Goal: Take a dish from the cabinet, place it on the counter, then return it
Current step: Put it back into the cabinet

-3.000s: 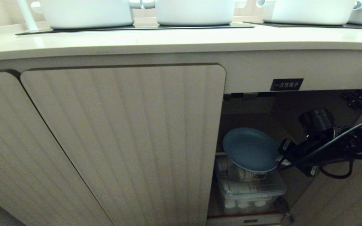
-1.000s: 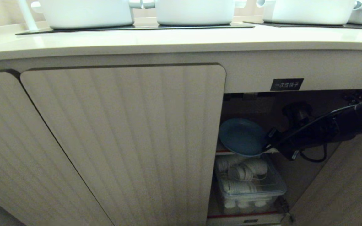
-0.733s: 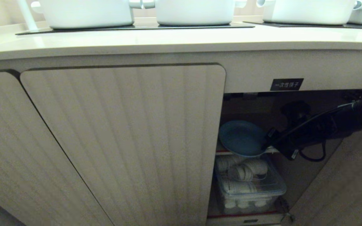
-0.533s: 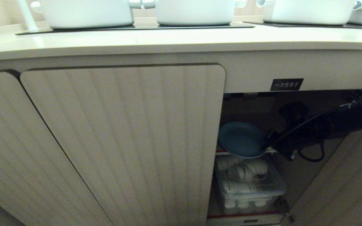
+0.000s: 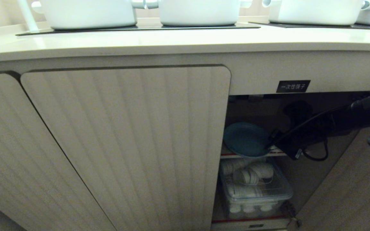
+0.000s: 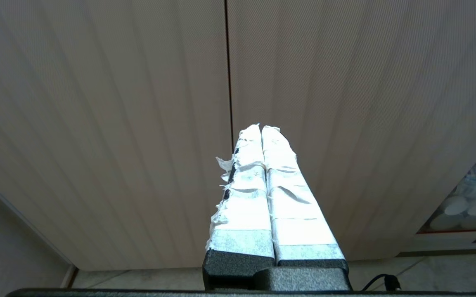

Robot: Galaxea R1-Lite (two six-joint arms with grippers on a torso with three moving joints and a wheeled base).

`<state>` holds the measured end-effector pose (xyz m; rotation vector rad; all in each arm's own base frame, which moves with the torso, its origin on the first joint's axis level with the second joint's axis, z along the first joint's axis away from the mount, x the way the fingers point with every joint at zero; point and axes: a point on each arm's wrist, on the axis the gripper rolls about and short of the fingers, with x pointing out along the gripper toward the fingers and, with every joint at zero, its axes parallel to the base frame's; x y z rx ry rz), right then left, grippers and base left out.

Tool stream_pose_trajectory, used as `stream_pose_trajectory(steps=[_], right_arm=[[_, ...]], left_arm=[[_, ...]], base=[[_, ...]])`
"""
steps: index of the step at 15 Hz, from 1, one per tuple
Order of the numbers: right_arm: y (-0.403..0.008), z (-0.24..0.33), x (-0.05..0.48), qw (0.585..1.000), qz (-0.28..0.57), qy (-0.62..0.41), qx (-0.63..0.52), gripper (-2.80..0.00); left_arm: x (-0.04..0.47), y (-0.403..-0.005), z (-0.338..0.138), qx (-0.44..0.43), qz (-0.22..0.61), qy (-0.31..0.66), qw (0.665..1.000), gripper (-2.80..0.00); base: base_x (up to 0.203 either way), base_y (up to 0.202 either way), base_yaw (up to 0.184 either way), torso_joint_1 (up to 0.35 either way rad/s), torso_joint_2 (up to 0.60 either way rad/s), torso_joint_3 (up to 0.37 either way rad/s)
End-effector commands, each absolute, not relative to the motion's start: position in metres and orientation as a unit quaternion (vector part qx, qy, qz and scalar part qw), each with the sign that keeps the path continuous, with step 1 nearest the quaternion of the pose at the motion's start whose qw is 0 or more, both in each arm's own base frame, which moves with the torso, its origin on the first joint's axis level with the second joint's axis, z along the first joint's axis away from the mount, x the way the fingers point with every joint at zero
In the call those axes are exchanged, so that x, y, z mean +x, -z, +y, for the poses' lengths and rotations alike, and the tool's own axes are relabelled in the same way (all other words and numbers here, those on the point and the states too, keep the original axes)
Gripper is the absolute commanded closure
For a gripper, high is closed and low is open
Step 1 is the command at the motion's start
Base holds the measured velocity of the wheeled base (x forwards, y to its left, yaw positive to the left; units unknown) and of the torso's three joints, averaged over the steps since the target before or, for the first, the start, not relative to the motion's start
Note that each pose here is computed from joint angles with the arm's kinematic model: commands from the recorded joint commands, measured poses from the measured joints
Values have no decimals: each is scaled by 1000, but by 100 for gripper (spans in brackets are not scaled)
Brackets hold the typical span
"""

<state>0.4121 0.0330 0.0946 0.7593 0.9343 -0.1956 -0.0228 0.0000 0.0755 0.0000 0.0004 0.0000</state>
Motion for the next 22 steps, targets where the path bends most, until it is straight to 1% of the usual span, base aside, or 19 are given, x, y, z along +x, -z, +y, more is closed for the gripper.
stream_pose_trajectory(steps=[1,15,22], right_arm=[[-93,33,418,819,438,92,359,0],[-98,34,447,821,434,91,359,0],[-98,36,451,820,438,93,356,0]], left_arm=[[-23,-75,0,0,0,0,1000,0],[-23,-75,0,0,0,0,1000,0],[-23,-75,0,0,0,0,1000,0]], base=[[0,0,0,0,0,0],[0,0,0,0,0,0],[0,0,0,0,0,0]])
